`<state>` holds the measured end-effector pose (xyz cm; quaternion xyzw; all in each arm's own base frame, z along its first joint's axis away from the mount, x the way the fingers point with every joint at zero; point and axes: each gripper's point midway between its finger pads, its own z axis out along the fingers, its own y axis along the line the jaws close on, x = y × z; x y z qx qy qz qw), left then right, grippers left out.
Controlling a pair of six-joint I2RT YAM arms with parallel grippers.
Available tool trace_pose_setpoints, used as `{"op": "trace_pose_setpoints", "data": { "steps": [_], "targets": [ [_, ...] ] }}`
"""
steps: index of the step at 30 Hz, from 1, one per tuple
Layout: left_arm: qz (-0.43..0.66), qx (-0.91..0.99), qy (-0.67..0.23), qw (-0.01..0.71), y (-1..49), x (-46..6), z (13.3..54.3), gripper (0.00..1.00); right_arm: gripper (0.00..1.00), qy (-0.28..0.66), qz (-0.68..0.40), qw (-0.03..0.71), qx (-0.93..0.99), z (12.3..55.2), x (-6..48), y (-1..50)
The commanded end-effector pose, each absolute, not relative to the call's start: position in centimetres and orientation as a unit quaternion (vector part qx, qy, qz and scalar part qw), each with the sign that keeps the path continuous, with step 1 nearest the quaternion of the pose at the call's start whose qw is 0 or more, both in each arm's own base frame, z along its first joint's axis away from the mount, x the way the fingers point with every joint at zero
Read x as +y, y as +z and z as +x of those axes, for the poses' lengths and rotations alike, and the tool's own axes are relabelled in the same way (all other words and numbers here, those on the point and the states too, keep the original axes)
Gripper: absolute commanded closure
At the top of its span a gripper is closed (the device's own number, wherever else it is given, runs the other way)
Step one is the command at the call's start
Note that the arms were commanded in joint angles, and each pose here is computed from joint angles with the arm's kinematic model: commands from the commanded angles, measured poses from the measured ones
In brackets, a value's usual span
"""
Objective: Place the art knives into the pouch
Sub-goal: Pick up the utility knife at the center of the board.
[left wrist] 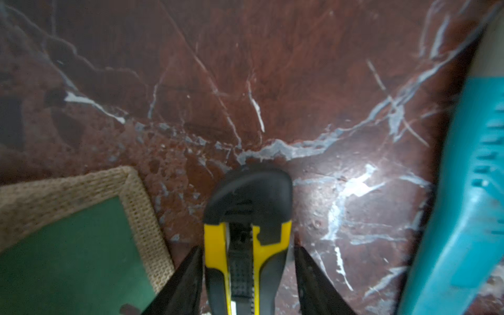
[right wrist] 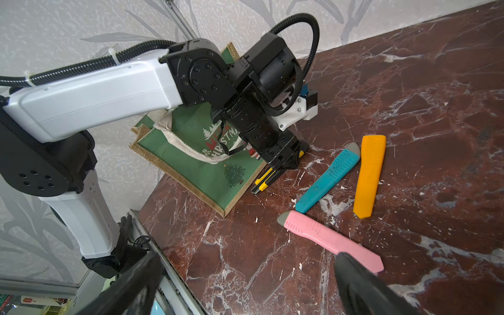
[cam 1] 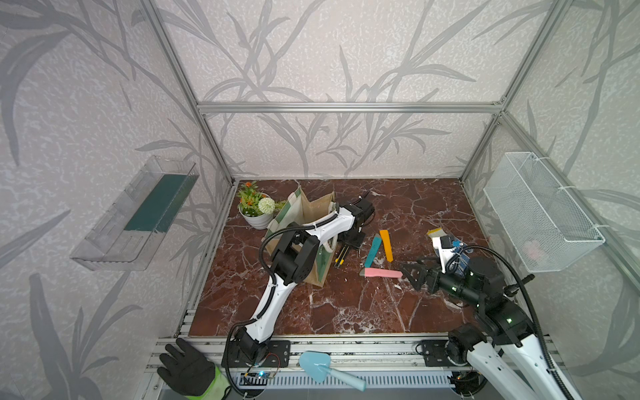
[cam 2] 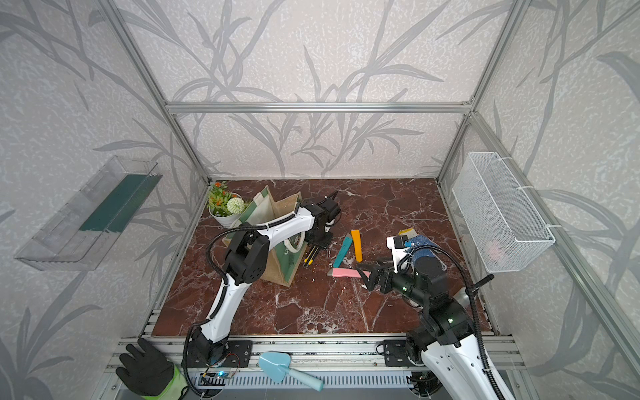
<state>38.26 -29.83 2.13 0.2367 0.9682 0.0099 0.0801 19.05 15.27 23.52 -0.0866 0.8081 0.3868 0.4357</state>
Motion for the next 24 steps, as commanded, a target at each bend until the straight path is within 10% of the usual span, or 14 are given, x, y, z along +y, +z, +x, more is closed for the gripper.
{"op": "trace_pose_setpoints", "data": {
  "steps": [1,24],
  "targets": [
    [0.243,0.966,0.026,0.081,2.1,-29.4,38.7,0.48,0.01,0.387,-0.082,0.426,0.814,18.9,15.2,23.0],
    [0.250,0.959,0.003,0.135,7.4,-31.6,38.9,0.82,0.01,0.379,-0.062,0.425,0.820,19.5,14.9,22.4]
  ]
}}
